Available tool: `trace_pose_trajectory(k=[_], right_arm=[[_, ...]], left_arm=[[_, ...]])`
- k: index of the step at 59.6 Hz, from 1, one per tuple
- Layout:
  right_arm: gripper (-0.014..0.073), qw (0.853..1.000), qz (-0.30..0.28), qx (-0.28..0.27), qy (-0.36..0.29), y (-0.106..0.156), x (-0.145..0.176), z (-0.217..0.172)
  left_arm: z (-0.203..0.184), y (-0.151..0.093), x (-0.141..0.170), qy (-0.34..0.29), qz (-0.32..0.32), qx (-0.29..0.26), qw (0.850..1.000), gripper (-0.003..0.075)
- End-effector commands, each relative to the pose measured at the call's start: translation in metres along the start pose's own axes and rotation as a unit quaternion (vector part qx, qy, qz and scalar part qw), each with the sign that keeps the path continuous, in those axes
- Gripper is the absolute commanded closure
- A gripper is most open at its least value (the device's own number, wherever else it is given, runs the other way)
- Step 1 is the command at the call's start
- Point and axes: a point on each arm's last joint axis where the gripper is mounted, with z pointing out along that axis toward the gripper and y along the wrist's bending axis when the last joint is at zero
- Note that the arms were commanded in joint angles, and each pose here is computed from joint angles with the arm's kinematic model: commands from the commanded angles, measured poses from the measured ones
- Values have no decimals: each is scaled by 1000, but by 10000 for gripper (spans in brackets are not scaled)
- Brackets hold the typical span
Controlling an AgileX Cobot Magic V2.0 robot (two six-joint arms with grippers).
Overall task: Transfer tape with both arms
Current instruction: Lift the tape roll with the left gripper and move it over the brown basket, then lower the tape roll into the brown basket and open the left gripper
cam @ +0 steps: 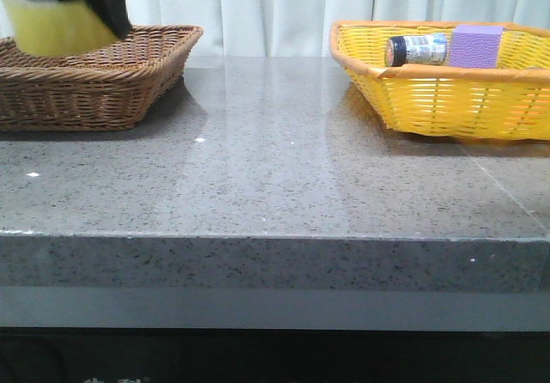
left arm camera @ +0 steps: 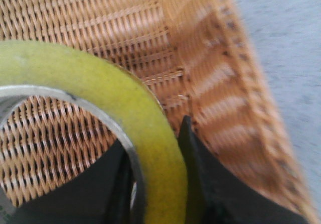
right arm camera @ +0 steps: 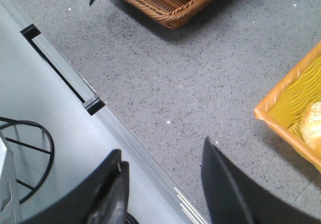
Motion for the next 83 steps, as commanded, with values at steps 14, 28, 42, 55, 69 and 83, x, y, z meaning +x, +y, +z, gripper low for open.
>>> trace_pose_trajectory(k=[14,28,42,55,69,83], right_arm=[[223,999,4,1,-40,1,-10,-6],[223,999,4,1,-40,1,-10,-6],[223,999,4,1,-40,1,-10,-6],[223,999,4,1,-40,1,-10,-6],[223,999,4,1,-40,1,-10,-6],[223,999,4,1,-40,1,-10,-6]], left_arm=[[-5,5,-14,-53,-7,-5,999,651],[-4,5,-13,-50,-8,-4,999,321],[-31,5,-13,-60,-10,-2,998,265],[-102,-3,-4,-99,2,22,995,267],[-169,-30,38,-171,42,45,983,274],[-200,-45,101,-198,67,71,975,281]])
